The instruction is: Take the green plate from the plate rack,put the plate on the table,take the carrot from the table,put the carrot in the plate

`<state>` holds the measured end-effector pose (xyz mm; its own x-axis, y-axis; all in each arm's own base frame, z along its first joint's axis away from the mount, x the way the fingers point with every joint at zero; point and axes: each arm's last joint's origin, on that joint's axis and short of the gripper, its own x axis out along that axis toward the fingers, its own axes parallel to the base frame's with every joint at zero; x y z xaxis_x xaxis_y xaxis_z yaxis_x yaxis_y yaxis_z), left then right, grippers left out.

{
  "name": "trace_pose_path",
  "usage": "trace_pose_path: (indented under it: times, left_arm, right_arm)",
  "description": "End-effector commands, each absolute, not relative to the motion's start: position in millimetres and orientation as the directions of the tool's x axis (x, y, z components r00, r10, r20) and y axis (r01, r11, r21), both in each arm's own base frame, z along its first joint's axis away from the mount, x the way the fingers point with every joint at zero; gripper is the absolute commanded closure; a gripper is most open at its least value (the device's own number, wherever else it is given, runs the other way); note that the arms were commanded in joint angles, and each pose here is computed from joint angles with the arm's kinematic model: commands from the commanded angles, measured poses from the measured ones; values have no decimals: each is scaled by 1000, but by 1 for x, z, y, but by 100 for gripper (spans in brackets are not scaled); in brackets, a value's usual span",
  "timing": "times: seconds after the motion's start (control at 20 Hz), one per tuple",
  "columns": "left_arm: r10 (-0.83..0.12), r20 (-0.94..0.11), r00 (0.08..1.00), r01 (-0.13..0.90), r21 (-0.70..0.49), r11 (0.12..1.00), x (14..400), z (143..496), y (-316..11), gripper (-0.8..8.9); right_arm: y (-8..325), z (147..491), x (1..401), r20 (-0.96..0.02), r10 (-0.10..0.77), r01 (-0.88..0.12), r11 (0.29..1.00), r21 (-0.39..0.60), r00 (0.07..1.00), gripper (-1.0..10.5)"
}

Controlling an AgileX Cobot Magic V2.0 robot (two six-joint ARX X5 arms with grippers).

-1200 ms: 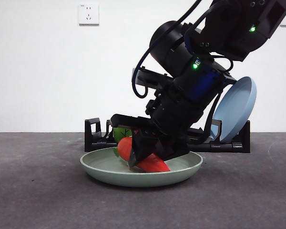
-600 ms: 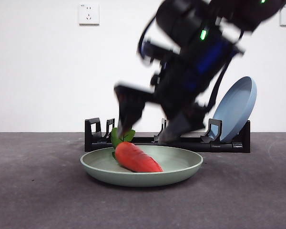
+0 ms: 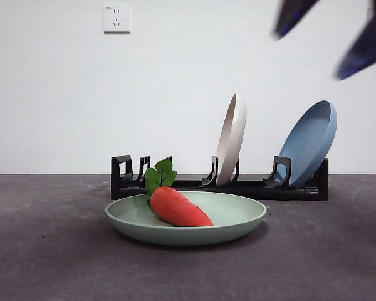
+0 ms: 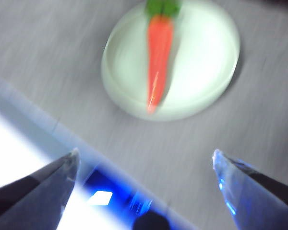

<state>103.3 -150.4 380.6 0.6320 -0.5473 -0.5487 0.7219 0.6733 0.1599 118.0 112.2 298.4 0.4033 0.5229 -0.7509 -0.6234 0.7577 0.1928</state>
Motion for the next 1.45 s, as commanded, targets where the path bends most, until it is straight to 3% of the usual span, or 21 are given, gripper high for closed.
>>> trace_pose_path:
  times: [0.05, 0.25, 0.35, 0.45, 1.45]
  left_arm:
    - [-567, -598, 567, 749, 87, 657, 101, 375, -150, 531]
    - [-581, -662, 474, 793, 34, 608, 96, 369, -148, 572]
    - [-580, -682, 445, 805, 20, 593, 95, 367, -147, 716]
    - [-568, -696, 439, 800, 16, 600, 94, 366, -145, 825]
    - [-562, -699, 443, 794, 15, 608, 94, 366, -145, 817]
  right_arm:
    - [101, 300, 103, -769, 537, -637, 737, 226, 348, 478]
    - [90, 302, 90, -778, 545, -641, 726, 249, 314, 520]
    - [88, 302, 88, -779, 549, -644, 720, 259, 301, 707]
    - [87, 302, 86, -777, 554, -647, 717, 262, 299, 982]
    - [87, 303, 86, -776, 553, -646, 718, 259, 304, 946]
